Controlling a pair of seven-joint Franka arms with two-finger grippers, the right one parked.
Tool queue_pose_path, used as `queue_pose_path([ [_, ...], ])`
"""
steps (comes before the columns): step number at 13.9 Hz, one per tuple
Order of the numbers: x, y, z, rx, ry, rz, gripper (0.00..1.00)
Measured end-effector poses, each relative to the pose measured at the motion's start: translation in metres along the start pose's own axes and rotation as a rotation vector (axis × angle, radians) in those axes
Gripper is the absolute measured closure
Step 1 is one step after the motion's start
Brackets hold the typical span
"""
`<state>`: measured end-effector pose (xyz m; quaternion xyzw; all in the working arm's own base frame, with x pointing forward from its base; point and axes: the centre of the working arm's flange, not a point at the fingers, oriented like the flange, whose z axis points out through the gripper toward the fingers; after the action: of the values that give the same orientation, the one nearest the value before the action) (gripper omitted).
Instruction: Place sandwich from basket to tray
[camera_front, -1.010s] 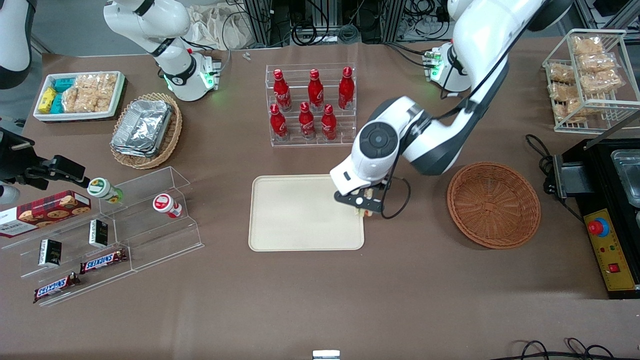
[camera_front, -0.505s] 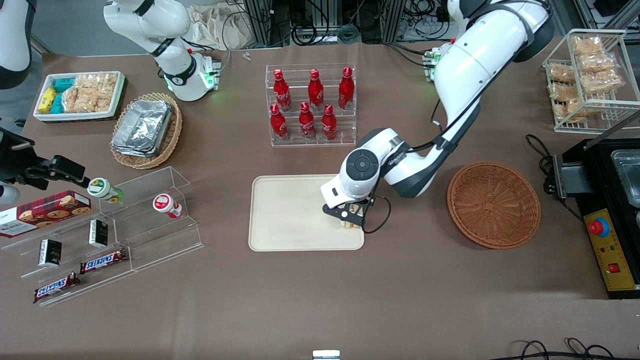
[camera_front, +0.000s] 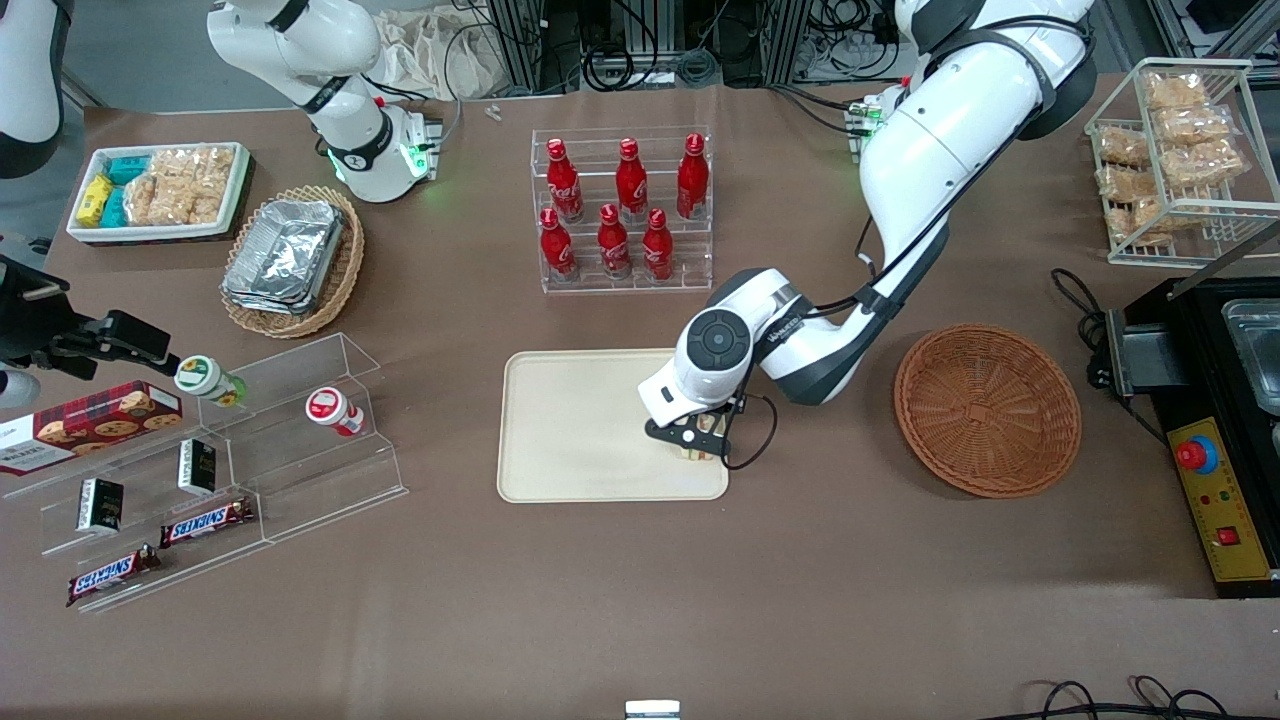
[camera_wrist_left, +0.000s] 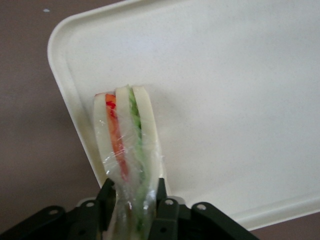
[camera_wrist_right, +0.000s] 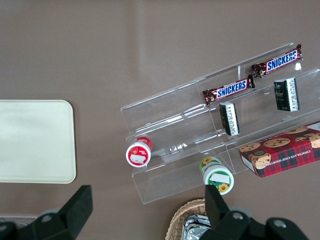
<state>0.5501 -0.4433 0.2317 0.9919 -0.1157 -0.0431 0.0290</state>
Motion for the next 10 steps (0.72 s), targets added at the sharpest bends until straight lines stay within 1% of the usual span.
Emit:
queue_pose_path([
  [1,0.001,-0.001,-0.005,0.004,0.002,-0.037,0.45],
  [2,0.001,-0.003,-0.012,0.018,-0.003,-0.064,0.36],
  [5,-0.001,-0.025,-0.058,0.102,-0.029,-0.111,0.05],
  [6,-0.001,-0.041,-0.078,0.129,-0.035,-0.123,0.0],
  [7,-0.002,-0.059,-0.097,0.143,-0.044,-0.121,0.0],
  [8,-0.004,-0.08,-0.114,0.146,-0.06,-0.111,0.0],
  [10,-0.012,-0.129,-0.145,0.14,-0.108,-0.092,0.0],
])
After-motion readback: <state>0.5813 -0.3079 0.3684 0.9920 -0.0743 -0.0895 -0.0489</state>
